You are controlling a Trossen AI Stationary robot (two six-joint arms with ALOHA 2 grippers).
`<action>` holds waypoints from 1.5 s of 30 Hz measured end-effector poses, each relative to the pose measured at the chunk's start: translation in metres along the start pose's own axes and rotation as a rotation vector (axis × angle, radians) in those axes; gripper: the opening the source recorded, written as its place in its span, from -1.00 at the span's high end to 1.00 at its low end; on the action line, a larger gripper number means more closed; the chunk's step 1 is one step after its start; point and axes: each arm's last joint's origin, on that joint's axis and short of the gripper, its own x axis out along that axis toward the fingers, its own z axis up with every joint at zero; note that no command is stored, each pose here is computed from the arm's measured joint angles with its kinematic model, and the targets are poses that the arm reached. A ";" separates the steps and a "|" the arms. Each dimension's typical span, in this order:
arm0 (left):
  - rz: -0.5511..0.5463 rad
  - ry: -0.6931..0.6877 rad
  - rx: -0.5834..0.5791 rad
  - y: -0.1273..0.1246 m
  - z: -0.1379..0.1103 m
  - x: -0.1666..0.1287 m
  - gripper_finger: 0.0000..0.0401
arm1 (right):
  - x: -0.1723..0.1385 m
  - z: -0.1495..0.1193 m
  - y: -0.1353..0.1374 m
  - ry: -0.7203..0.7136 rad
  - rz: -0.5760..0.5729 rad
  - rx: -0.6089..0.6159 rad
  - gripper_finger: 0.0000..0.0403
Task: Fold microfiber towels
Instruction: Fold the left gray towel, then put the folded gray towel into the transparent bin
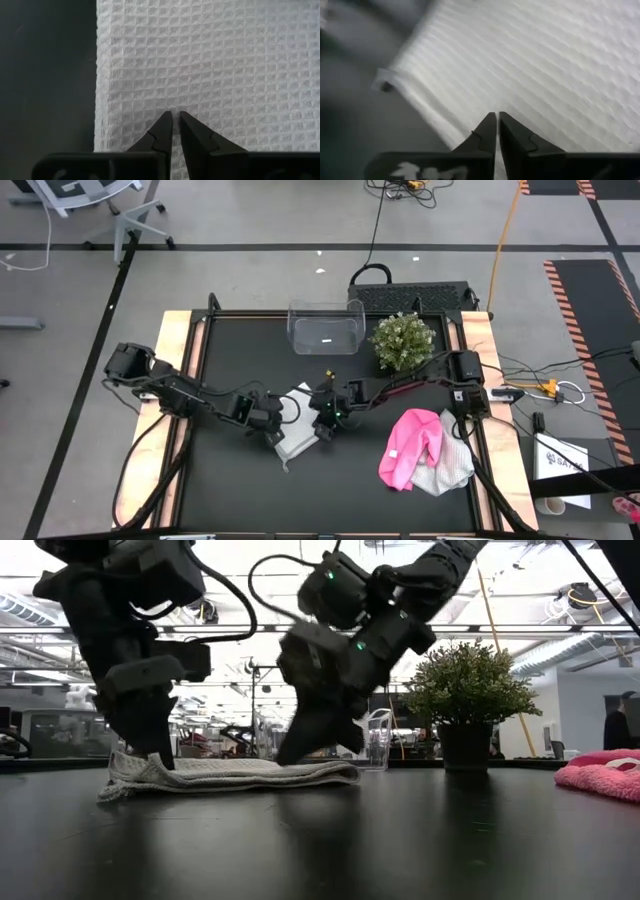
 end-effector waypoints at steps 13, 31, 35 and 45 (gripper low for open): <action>-0.024 0.006 -0.025 -0.009 -0.010 -0.003 0.83 | 0.002 -0.025 -0.012 0.094 0.032 0.108 1.00; -0.025 -0.021 -0.018 -0.012 -0.011 -0.004 0.83 | -0.055 -0.003 0.010 0.019 0.083 0.086 0.69; -0.025 -0.023 -0.019 -0.012 -0.011 -0.004 0.83 | -0.049 -0.008 0.006 0.056 0.061 0.134 0.41; -0.035 -0.029 -0.056 -0.013 -0.011 -0.004 0.83 | -0.043 -0.031 -0.010 0.093 0.031 0.230 -0.07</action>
